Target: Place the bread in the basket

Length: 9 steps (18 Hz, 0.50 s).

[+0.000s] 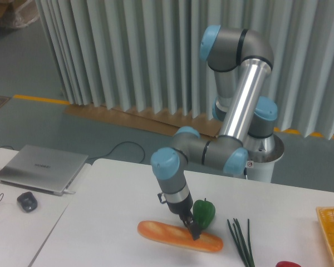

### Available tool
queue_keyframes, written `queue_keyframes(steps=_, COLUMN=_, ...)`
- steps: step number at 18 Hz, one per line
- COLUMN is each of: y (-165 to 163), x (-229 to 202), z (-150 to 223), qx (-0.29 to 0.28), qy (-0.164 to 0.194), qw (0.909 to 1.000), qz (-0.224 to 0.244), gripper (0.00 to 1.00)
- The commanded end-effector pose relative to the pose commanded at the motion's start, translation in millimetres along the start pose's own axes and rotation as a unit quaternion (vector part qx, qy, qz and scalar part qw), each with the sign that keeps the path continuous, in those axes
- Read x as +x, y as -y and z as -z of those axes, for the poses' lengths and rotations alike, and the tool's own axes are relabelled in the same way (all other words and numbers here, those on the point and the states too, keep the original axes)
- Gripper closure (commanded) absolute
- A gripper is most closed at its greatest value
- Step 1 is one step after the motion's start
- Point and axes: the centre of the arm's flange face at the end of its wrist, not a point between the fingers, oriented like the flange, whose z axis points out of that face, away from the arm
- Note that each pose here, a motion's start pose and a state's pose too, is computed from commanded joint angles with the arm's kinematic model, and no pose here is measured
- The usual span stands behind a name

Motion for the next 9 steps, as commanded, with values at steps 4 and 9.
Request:
queue_keyframes(steps=4, y=-19.7, x=-8.7, z=37.0, qx=0.016, qy=0.015, qw=0.9996, qz=0.015, gripper=0.0)
queue_keyframes(steps=9, y=-54.3, x=-17.9, z=71.6, qx=0.035, qy=0.031, qw=0.9982, qz=0.038, gripper=0.0)
